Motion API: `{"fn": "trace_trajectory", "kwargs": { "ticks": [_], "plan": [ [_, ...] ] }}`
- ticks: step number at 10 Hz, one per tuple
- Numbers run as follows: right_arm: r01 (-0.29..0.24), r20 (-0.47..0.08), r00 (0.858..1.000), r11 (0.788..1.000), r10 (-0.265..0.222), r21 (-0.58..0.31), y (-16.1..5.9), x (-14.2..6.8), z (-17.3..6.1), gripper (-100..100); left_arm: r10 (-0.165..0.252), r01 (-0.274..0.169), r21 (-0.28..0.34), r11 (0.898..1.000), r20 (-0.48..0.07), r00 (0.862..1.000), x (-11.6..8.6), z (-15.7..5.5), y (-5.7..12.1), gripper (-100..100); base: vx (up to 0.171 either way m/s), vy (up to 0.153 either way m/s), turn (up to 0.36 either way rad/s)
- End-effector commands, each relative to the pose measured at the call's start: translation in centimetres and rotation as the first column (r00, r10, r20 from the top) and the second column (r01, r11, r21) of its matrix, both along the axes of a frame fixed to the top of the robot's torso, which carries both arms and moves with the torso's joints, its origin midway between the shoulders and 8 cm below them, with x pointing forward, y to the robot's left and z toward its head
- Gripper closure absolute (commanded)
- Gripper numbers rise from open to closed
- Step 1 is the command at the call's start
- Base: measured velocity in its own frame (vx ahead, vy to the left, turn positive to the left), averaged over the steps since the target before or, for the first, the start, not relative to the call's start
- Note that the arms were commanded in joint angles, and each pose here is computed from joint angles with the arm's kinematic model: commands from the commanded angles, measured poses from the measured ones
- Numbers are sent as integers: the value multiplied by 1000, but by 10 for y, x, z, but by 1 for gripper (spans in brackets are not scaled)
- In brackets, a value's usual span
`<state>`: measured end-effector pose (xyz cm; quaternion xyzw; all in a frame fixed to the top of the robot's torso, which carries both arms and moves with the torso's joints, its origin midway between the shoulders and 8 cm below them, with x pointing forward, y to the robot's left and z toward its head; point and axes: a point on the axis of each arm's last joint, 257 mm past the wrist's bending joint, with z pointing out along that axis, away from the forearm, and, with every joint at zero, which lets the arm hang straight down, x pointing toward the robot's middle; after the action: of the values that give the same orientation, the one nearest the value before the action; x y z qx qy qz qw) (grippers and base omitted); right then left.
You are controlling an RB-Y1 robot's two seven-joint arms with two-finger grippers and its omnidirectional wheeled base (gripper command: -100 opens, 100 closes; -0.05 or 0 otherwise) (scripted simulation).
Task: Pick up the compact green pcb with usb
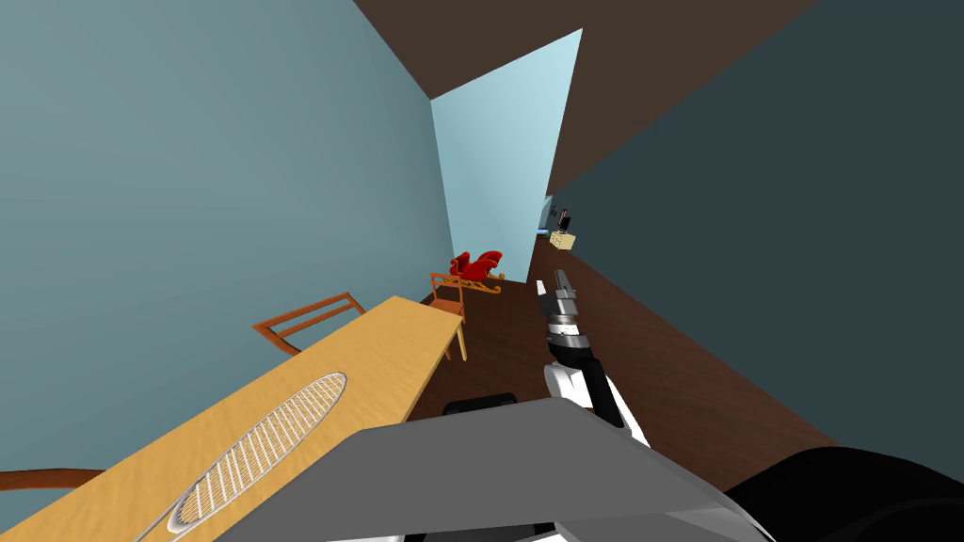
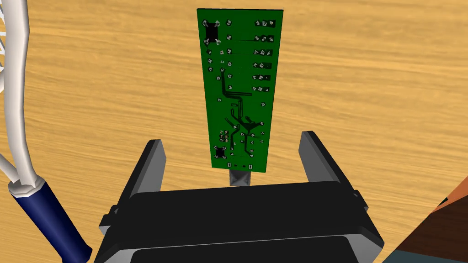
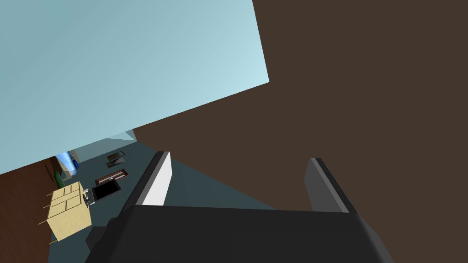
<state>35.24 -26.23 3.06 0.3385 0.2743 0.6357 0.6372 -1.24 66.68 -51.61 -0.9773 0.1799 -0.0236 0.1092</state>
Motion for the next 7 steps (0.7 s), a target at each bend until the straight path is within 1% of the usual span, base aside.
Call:
{"fn": "trace_trajectory", "kwargs": {
  "ticks": [1,7],
  "plan": [
    [0,0,1000,1000,0,0,0,0,0,0,-10,10,4,1000,1,1000,10,-4,-1,-100,-12,18,76],
    [0,0,1000,1000,0,0,0,0,0,0,-39,39,4,999,1,999,40,-19,-10,-100,-18,22,49]
  ]
}}
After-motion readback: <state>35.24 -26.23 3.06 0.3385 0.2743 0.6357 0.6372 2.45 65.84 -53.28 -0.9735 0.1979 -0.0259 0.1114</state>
